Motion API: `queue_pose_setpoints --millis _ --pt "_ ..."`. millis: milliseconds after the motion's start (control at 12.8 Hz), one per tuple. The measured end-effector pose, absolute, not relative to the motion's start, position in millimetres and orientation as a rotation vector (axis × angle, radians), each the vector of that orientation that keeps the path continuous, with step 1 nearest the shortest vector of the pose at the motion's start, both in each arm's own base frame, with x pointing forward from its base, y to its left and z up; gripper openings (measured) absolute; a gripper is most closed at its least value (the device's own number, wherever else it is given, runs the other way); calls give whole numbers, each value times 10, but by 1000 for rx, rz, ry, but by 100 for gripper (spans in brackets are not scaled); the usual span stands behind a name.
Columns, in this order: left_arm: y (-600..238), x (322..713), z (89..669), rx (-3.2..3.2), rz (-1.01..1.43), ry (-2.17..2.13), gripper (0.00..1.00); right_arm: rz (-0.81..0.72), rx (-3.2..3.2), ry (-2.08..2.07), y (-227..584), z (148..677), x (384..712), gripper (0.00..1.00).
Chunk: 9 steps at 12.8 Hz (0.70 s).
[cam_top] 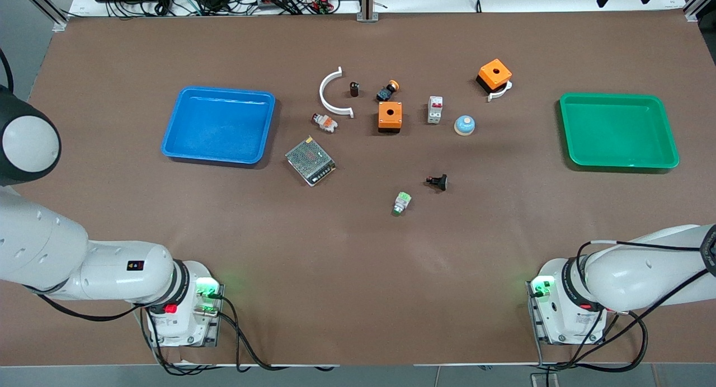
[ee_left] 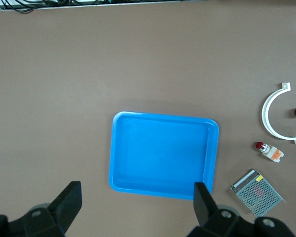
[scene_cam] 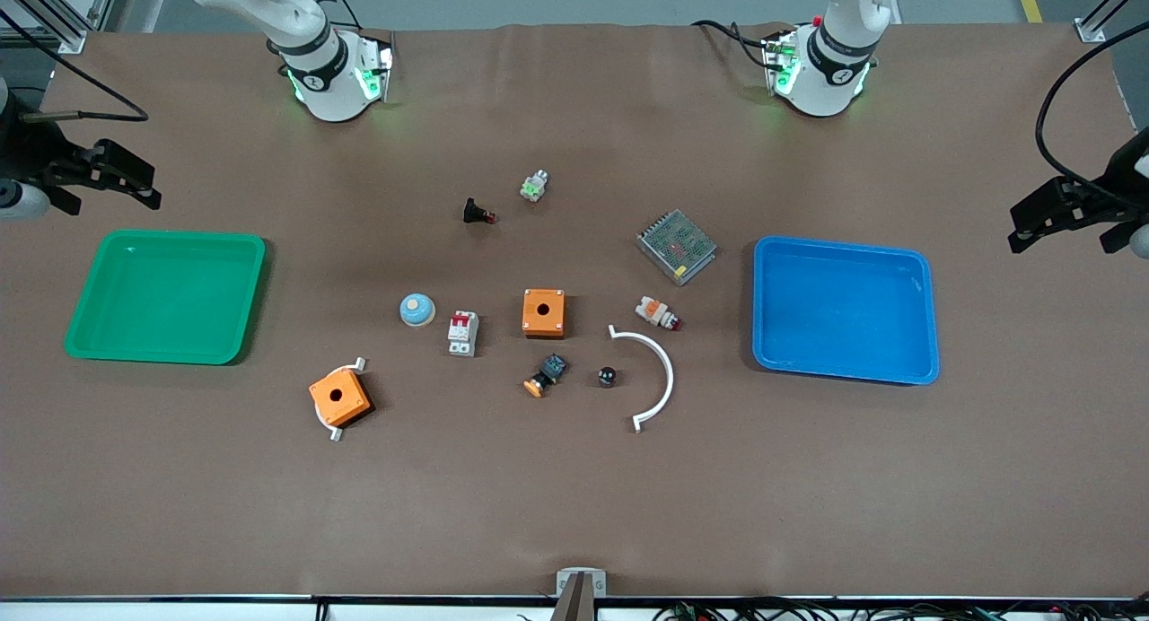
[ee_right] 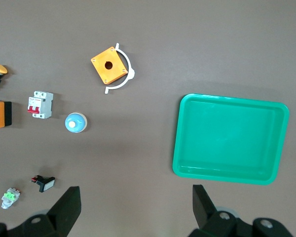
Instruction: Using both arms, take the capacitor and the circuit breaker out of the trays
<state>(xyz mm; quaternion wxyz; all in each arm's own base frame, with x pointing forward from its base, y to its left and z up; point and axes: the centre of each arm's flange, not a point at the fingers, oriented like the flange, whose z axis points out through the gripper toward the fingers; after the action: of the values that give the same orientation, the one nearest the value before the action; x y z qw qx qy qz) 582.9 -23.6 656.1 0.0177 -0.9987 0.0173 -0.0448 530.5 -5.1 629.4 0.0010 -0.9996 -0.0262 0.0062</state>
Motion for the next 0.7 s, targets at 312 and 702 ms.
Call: queue_pose_setpoints --millis 312,702 --pt "-257 5617 6685 -3101 -112 59 100 44 -3144 -14 -278 6293 5273 100" --pt "-273 5456 6606 -3105 -70 63 100 70 -3146 13 -359 6294 5246 100"
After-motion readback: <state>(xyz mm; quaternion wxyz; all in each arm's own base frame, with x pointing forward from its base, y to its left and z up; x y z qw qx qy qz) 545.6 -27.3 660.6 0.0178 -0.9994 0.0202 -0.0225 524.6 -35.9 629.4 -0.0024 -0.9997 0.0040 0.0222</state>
